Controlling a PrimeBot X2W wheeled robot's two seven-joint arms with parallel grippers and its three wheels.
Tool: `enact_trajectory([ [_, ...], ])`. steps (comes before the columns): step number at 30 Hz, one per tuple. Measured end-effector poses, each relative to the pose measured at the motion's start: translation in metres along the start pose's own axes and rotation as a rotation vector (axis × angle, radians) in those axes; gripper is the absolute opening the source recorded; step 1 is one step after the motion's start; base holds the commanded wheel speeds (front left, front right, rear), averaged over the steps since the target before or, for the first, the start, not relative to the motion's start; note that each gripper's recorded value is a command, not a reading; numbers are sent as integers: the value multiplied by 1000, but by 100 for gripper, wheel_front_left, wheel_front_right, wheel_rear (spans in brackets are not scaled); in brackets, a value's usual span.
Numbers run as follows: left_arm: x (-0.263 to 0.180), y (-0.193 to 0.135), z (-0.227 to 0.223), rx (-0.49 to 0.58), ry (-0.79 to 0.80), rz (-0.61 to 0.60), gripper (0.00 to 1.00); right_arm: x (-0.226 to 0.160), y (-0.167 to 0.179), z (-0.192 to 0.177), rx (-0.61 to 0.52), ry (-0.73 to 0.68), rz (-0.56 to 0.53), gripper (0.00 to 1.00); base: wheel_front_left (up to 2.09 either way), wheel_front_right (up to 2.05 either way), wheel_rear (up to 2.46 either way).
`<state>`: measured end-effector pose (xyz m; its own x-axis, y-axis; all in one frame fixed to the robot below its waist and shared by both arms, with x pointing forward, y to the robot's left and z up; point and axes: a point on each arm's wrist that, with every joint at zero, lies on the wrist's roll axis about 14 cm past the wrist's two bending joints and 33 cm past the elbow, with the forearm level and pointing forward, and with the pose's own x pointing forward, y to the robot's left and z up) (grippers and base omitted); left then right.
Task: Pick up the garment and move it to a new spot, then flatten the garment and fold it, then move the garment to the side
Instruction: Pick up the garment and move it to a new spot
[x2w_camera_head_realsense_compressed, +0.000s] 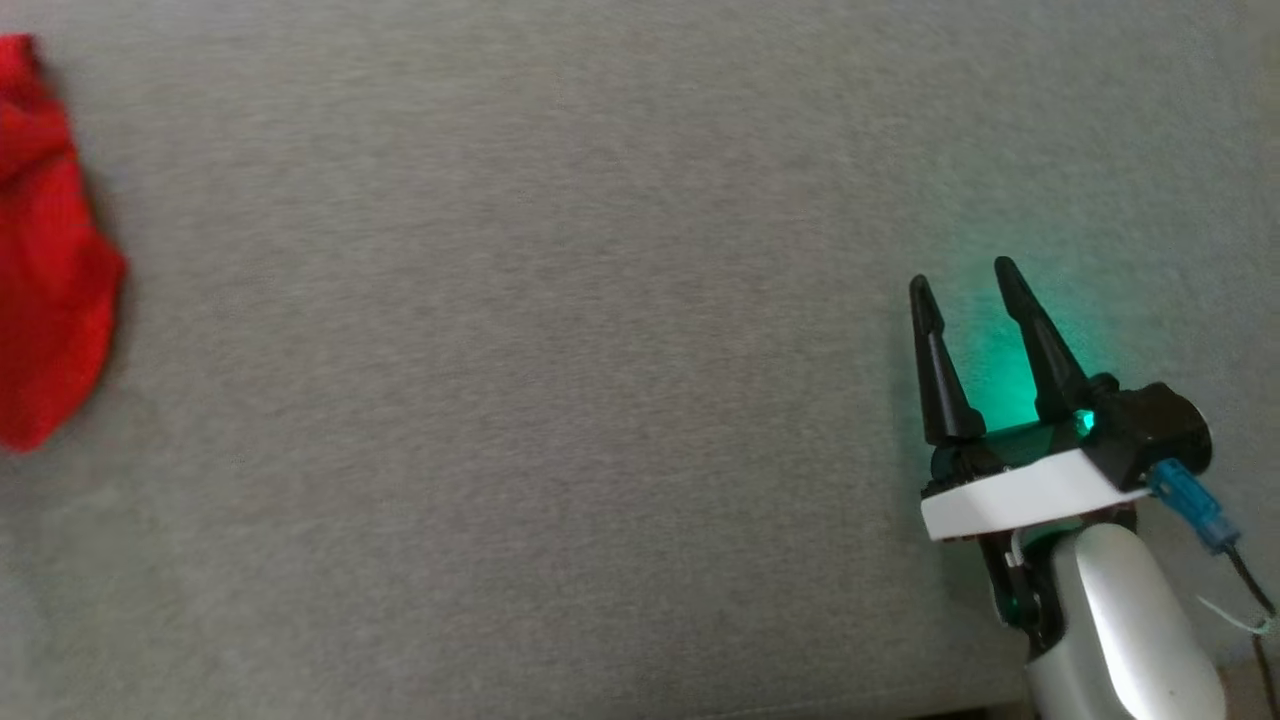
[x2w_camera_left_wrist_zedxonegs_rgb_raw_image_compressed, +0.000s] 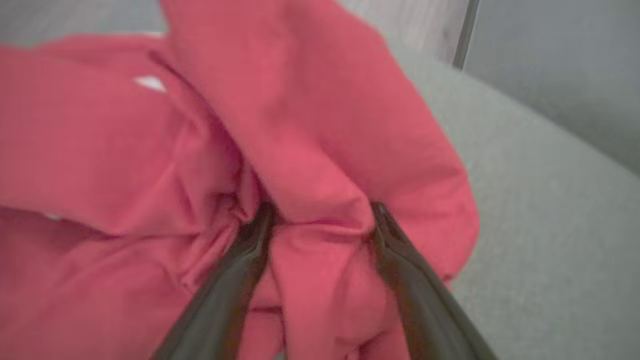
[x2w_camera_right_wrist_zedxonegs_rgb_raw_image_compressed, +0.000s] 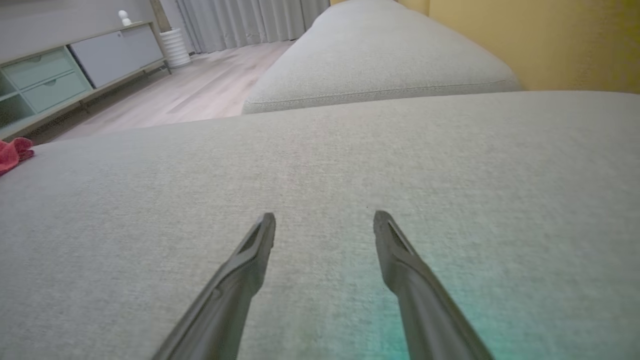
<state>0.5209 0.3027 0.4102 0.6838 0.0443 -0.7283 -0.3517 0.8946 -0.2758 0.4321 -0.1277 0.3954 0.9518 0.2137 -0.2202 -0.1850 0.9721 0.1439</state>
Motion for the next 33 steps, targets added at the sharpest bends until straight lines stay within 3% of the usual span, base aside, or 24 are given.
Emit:
enact_trajectory([
  [1, 7, -1, -11, 17, 55, 8, 100, -2, -4, -2, 3, 2, -13, 100, 0, 0, 0],
  [3, 15, 0, -32, 56, 150, 29, 19, -4, -11, -4, 5, 7, -35, 100, 0, 0, 0],
  [4, 16, 3, -37, 71, 167, 41, 0, -6, -14, -4, 8, 8, -42, 100, 0, 0, 0],
  [9, -1, 3, -17, 126, 59, 60, 0, -8, -12, 13, 14, -41, -41, 100, 0, 0, 0],
  [13, -33, -22, 29, 182, -134, -32, 0, -14, -7, 28, 16, -82, -30, 100, 0, 0, 0],
  [16, -68, -57, 66, 238, -274, -134, 0, -20, -1, 44, 18, -126, -20, 100, 0, 0, 0],
  [17, -100, -88, 90, 296, -374, -215, 0, -28, 1, 54, 23, -152, -18, 100, 0, 0, 0],
  [21, -170, -157, 115, 354, -539, -416, 0, -49, 8, 61, 29, -180, -15, 100, 0, 0, 0],
  [27, -253, -247, 98, 458, -643, -704, 0, -72, 6, 80, 23, -244, -32, 100, 0, 0, 0],
  [33, -264, -335, 15, 540, -501, -986, 0, -82, -6, 86, 20, -259, -73, 100, 0, 0, 0],
])
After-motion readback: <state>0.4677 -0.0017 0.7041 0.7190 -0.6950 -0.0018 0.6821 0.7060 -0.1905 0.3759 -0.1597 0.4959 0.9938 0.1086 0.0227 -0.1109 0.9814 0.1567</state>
